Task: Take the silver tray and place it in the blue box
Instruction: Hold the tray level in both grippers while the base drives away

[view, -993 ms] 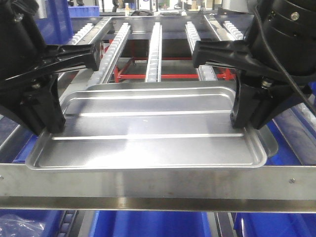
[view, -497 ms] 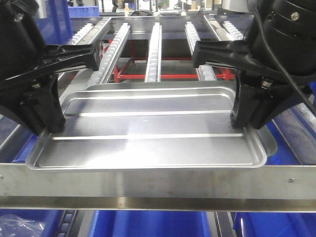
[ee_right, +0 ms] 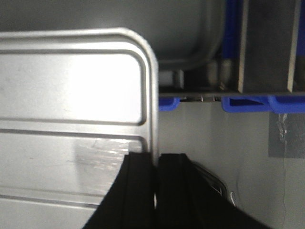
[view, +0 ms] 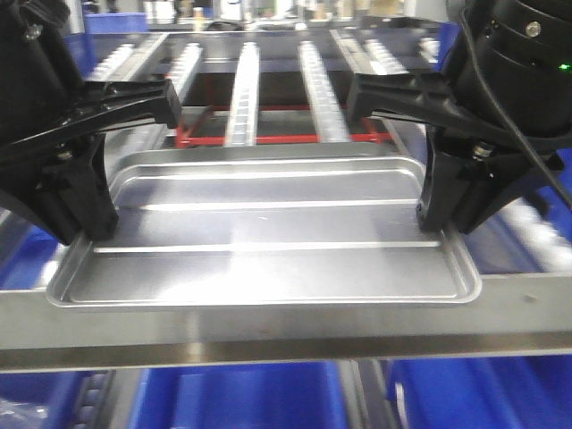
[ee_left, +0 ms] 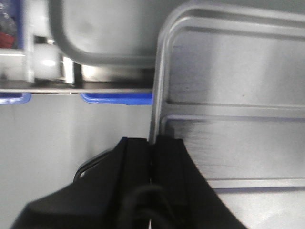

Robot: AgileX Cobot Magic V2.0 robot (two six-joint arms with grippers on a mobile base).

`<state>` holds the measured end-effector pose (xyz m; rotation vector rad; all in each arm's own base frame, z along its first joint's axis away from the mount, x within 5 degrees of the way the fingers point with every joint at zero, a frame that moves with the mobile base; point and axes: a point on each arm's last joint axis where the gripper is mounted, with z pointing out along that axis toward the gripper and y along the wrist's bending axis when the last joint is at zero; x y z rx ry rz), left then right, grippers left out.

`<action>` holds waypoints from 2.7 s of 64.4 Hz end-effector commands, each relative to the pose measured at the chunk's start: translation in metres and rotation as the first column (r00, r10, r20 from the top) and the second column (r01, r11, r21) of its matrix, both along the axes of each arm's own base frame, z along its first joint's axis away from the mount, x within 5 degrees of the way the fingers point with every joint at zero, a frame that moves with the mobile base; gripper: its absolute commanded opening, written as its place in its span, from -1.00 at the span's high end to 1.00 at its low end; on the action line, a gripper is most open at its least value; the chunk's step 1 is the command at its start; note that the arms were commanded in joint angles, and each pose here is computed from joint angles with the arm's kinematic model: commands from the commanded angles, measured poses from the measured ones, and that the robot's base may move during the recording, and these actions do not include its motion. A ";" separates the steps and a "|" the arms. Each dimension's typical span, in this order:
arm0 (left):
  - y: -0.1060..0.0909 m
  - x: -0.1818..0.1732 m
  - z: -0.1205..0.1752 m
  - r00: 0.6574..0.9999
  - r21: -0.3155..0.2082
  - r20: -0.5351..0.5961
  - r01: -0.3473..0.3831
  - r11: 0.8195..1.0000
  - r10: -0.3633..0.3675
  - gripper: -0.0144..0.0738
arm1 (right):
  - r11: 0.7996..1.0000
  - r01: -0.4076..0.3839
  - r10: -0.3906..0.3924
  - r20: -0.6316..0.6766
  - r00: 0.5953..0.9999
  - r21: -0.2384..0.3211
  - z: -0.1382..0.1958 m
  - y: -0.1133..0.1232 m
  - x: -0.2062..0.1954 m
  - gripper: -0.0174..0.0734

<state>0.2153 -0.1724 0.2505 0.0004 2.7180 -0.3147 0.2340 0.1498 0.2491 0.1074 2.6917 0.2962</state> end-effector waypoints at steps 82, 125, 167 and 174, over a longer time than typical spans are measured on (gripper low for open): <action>0.002 0.001 0.014 0.998 -0.010 0.059 0.003 1.000 -0.003 0.91 | 1.000 -0.010 0.011 0.066 0.998 -0.010 0.017 -0.005 0.000 0.49; 0.002 0.001 0.014 0.998 -0.010 0.059 0.003 1.000 -0.003 0.91 | 1.000 -0.010 0.010 0.063 0.998 -0.011 0.016 -0.005 0.000 0.49; 0.002 0.001 0.014 0.998 -0.010 0.059 0.003 1.000 -0.003 0.91 | 1.000 -0.009 0.010 0.060 0.998 -0.014 0.016 -0.006 0.000 0.49; 0.002 0.001 0.014 0.998 -0.010 0.059 0.003 1.000 -0.003 0.91 | 1.000 -0.009 0.010 0.060 0.998 -0.014 0.016 -0.006 0.000 0.49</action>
